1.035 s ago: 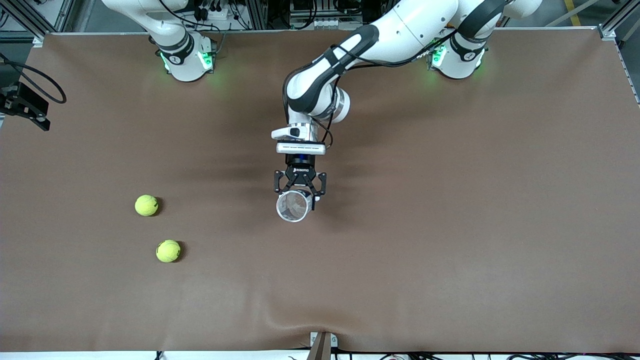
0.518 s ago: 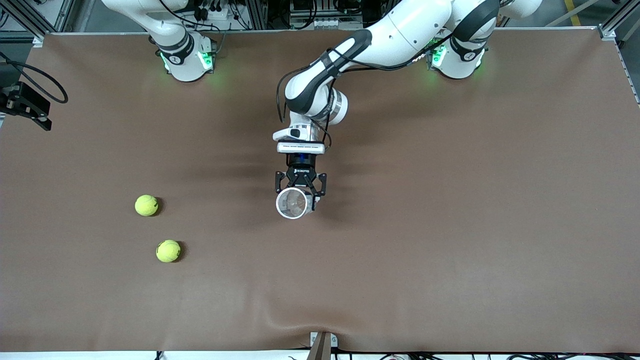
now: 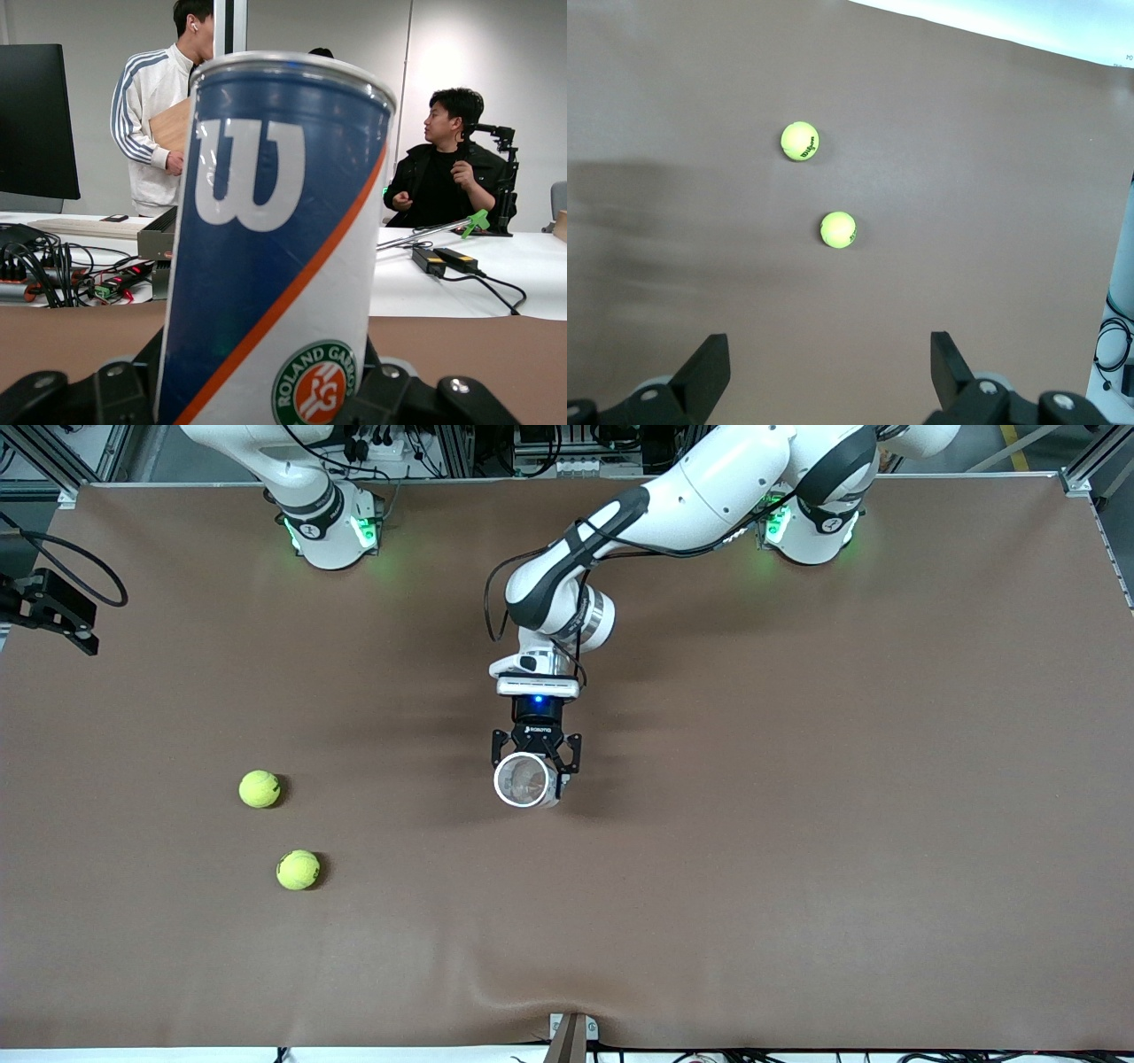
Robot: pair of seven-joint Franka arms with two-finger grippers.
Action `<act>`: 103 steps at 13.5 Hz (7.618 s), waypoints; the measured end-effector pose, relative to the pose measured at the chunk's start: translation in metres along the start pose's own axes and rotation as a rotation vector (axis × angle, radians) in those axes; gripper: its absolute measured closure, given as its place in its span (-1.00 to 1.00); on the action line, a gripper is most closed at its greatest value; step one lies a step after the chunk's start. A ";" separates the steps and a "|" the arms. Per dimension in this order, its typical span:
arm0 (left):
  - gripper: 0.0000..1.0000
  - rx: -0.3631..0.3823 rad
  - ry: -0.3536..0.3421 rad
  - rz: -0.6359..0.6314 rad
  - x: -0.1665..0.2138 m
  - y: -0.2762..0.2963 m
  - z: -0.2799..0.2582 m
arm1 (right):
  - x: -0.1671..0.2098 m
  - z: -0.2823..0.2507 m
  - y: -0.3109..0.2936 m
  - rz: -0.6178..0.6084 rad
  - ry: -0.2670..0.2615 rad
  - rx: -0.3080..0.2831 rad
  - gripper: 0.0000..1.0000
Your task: Insert tennis ball vertically with right arm
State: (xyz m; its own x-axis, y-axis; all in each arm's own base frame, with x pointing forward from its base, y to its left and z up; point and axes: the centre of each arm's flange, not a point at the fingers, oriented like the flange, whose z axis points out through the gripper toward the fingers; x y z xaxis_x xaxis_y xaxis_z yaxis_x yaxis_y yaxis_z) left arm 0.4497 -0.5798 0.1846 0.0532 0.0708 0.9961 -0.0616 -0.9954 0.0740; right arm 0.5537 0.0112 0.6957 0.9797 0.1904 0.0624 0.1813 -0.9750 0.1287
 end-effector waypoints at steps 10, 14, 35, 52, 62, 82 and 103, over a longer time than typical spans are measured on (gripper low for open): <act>-0.58 -0.013 0.065 -0.017 -0.039 0.003 -0.017 | 0.000 0.000 -0.002 -0.003 0.000 0.000 -1.00; -0.58 0.003 0.073 -0.012 -0.057 -0.004 -0.018 | 0.000 0.000 -0.002 -0.004 0.000 0.000 -1.00; -0.61 -0.007 0.101 -0.032 -0.087 -0.006 -0.028 | 0.000 0.000 -0.002 -0.004 0.000 0.000 -1.00; -0.67 -0.010 0.109 -0.041 -0.093 -0.006 -0.031 | 0.001 -0.001 -0.006 -0.015 0.001 0.001 -1.00; -0.68 -0.011 0.119 -0.035 -0.096 -0.007 -0.032 | 0.004 -0.006 -0.028 -0.060 0.004 -0.062 -1.00; -0.68 -0.005 0.154 -0.029 -0.101 -0.011 -0.032 | 0.005 0.020 -0.015 -0.025 -0.068 0.052 -1.00; -0.69 -0.009 0.157 -0.036 -0.102 -0.009 -0.035 | 0.107 0.393 -0.069 0.107 -0.044 0.097 -1.00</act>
State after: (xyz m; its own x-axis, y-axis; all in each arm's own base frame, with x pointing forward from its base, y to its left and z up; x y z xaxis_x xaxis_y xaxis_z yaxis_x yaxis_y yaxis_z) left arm 0.4102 -0.5762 0.0844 -0.1007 0.1163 0.9881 -0.0716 -0.9914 0.1094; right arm 0.6798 0.0536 0.3046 0.9963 0.0821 0.0266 0.0813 -0.9963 0.0269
